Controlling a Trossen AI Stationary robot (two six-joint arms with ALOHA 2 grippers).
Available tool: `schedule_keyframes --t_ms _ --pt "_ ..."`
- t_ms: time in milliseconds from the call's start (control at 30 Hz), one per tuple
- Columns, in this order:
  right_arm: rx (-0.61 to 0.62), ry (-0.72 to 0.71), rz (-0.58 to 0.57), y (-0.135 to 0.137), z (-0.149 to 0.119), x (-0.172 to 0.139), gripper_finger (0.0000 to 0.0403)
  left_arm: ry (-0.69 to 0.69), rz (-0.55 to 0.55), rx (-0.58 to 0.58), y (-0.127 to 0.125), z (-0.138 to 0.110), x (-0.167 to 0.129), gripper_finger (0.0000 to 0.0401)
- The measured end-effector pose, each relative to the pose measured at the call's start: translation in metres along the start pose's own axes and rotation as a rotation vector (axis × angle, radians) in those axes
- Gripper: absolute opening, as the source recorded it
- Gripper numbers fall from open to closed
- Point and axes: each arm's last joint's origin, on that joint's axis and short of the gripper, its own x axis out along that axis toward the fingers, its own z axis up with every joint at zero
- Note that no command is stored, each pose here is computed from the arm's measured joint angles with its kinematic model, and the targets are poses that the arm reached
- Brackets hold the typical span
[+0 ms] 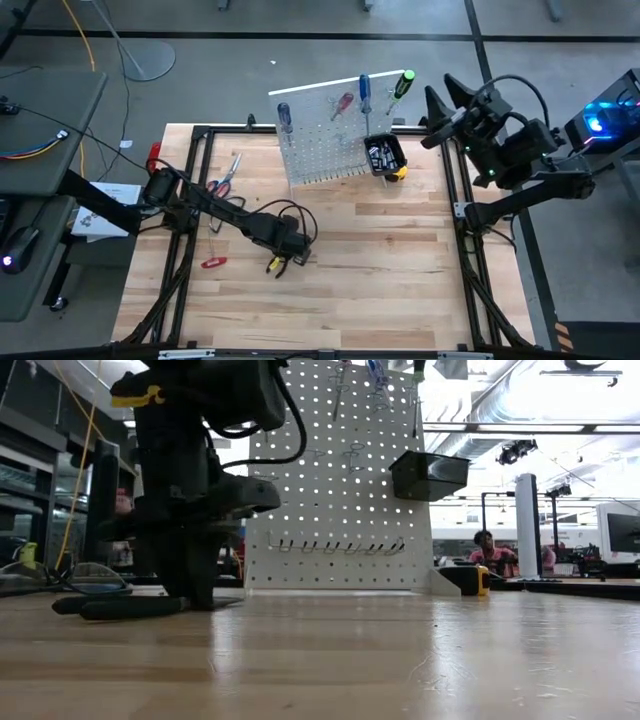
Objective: Hang tools onto peg board
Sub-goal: Hang the black pliers on the peg board
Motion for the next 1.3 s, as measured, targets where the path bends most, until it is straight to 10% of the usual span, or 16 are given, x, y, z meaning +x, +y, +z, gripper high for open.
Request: schedule_keyframes --t_ms 300,667,1067,1300 --pt "0.032 -0.020 0.004 -0.005 0.006 -0.003 0.0248 -0.046 0.145 0.138 0.034 0.002 -0.042 0.0051" --pt "0.146 -0.018 0.189 0.005 0.000 -0.004 0.0248 -0.260 -0.013 0.304 0.056 0.020 -0.109 0.0051" --pt "0.380 0.381 0.498 0.027 -0.042 -0.013 0.0248 -0.564 -0.557 0.355 0.069 0.036 -0.210 0.0051" --pt "0.138 0.509 0.530 0.050 -0.077 -0.010 0.0248 -0.630 -0.759 0.266 0.075 0.055 -0.266 0.0051"
